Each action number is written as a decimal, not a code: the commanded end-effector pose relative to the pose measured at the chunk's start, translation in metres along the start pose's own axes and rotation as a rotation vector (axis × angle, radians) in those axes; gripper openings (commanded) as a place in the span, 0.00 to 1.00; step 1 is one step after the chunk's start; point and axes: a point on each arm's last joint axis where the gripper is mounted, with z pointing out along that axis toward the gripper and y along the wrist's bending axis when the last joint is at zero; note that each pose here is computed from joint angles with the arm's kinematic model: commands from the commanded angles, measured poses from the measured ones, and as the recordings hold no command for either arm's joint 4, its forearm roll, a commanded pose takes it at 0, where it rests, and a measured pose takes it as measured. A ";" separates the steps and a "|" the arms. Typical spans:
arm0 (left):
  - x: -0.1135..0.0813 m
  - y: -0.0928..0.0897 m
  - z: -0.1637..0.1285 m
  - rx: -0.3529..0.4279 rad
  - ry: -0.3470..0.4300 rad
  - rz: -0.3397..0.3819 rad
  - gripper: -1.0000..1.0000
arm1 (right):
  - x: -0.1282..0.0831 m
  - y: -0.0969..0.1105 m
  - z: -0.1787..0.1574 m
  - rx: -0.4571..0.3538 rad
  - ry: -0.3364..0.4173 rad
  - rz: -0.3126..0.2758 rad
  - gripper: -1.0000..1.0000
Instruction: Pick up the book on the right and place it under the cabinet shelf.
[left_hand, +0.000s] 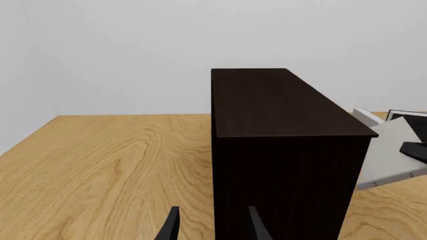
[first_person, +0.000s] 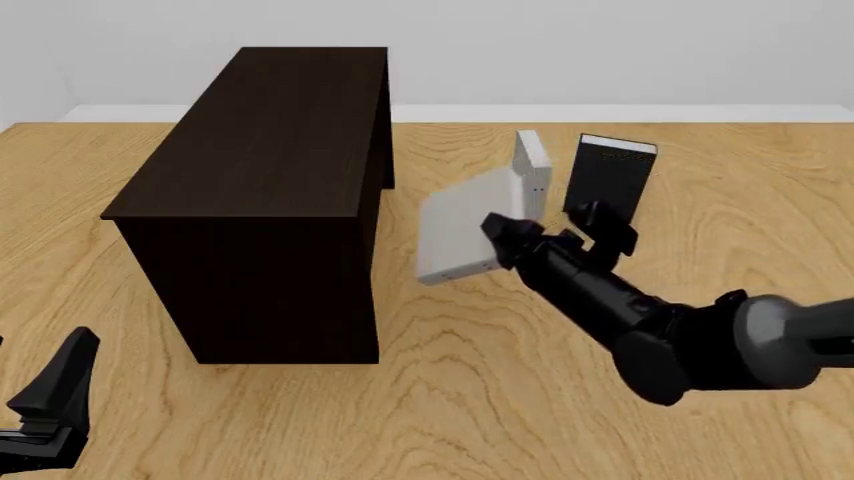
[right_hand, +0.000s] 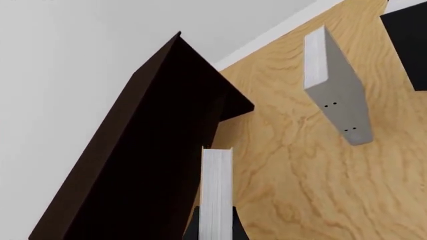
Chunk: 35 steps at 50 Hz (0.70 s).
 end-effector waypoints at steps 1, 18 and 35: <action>0.000 0.000 0.000 0.000 0.000 0.000 1.00 | 0.005 0.001 0.007 -0.036 -0.015 0.043 0.00; 0.000 0.000 0.000 0.000 0.000 0.000 1.00 | 0.017 -0.012 0.011 -0.048 -0.026 0.088 0.00; -0.001 0.000 0.000 0.000 0.000 0.000 1.00 | 0.033 -0.026 0.019 -0.022 0.002 0.102 0.00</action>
